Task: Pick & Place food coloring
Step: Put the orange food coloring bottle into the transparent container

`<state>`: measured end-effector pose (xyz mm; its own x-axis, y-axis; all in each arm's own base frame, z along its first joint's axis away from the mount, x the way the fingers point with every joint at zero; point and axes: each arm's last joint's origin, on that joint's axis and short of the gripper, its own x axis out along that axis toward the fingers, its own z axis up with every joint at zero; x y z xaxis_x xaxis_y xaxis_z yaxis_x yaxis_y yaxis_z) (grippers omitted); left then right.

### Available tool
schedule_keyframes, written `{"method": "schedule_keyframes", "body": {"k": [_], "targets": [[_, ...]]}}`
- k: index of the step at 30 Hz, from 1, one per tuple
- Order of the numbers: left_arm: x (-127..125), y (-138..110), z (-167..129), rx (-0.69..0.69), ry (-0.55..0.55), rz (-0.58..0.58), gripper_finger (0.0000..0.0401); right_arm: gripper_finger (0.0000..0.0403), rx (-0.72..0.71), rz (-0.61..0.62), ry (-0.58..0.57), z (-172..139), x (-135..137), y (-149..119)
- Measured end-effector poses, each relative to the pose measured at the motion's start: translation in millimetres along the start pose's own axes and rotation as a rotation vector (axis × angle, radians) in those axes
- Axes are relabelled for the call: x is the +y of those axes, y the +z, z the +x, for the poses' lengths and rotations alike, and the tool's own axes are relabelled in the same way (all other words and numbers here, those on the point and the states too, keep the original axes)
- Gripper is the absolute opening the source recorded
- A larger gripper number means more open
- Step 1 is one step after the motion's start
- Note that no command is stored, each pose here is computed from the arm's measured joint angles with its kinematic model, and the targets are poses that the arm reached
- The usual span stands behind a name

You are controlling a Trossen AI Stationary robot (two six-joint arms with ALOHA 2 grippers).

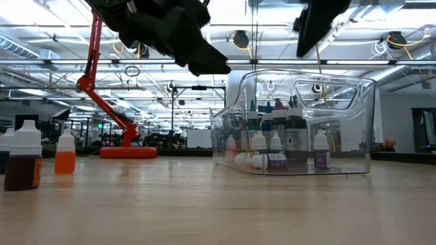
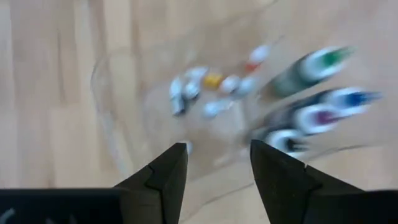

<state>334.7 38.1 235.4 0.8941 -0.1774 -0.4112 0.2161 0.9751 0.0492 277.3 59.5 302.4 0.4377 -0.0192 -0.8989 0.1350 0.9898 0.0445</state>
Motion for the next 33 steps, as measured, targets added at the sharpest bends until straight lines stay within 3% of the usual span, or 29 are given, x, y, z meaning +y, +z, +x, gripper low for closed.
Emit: {"method": "schedule_keyframes", "body": {"k": [3,7,12,17,25,27,31,33], "targets": [[-4.2,4.1,-8.1,-0.042,-0.054,0.026,0.0241,0.0164,-0.183,-0.014,-0.085,-27.6,-1.5,-20.7],[-14.2,-5.9,-30.0,-0.071,-0.046,0.033,0.0241,0.0164,-0.409,-0.001,-0.111,-39.4,-8.7,-57.0],[-33.3,-17.2,-71.5,-0.156,0.069,-0.001,0.0241,0.0161,-0.604,-0.015,-0.057,-23.2,-22.4,-97.9],[-56.1,-28.6,-102.3,-0.126,0.2,-0.099,0.0241,0.016,-0.77,-0.035,-0.023,-12.5,-35.3,-127.5],[-95.0,-23.7,-126.0,-0.174,0.193,-0.081,0.0241,0.016,-0.932,-0.055,-0.006,4.8,-50.5,-164.7],[-103.4,-23.8,-129.6,-0.16,0.205,-0.137,0.0241,0.016,-0.976,-0.058,0.0,7.0,-53.2,-171.1],[-112.8,-33.1,-135.7,0.08,0.332,-0.401,0.0241,0.016,-1.031,-0.069,-0.004,11.0,-56.7,-179.6],[-118.2,-36.5,-131.6,0.182,0.381,-0.473,0.0241,0.016,-1.04,-0.083,-0.015,12.6,-57.7,-181.9]]}}
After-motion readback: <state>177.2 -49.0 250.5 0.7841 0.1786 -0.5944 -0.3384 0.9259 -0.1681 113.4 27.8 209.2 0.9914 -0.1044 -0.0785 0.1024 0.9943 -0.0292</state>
